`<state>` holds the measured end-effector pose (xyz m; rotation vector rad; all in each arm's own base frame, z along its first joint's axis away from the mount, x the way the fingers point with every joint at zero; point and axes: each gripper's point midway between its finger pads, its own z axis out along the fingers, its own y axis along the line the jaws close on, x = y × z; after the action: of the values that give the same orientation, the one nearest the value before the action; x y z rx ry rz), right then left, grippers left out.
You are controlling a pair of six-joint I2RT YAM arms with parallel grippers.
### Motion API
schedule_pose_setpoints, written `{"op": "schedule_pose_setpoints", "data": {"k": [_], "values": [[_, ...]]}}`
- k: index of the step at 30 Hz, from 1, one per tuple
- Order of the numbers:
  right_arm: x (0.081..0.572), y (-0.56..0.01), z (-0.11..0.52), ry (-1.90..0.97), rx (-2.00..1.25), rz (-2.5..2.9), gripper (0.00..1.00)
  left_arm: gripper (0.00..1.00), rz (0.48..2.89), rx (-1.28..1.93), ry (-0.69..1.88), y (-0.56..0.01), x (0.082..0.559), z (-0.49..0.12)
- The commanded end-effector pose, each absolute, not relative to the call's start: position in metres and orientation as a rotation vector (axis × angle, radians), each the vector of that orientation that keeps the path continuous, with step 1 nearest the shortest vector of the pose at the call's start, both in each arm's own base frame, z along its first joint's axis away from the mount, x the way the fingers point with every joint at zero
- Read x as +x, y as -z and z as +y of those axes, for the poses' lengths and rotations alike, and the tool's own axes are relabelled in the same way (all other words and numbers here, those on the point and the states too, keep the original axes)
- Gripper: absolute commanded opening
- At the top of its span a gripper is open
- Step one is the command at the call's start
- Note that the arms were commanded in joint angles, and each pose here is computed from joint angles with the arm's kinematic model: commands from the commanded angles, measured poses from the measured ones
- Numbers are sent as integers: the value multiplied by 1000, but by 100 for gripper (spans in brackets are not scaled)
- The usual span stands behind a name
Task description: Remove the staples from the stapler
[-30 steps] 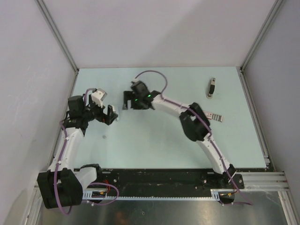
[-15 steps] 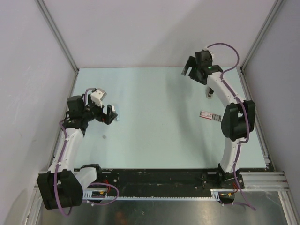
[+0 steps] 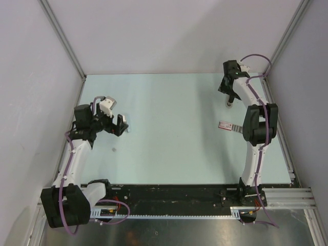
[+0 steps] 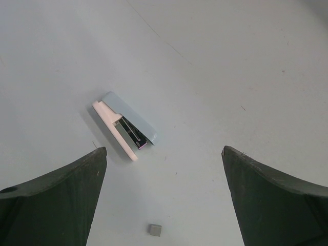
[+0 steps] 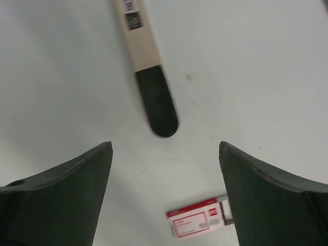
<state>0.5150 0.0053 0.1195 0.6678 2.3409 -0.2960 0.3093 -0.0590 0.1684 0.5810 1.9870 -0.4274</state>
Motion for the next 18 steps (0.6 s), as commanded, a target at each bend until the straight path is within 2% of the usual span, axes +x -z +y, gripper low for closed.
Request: {"op": "schedule_pose_setpoints", "data": {"k": [1, 12, 18], "values": [[522, -132, -23, 410, 701, 2276, 89, 99, 1956, 565, 441, -181, 317, -60], [545, -93, -23, 311, 659, 2332, 86, 99, 1961, 563, 432, -179, 316, -59], [555, -81, -23, 233, 646, 2348, 79, 100, 1964, 566, 436, -178, 317, -59]]}}
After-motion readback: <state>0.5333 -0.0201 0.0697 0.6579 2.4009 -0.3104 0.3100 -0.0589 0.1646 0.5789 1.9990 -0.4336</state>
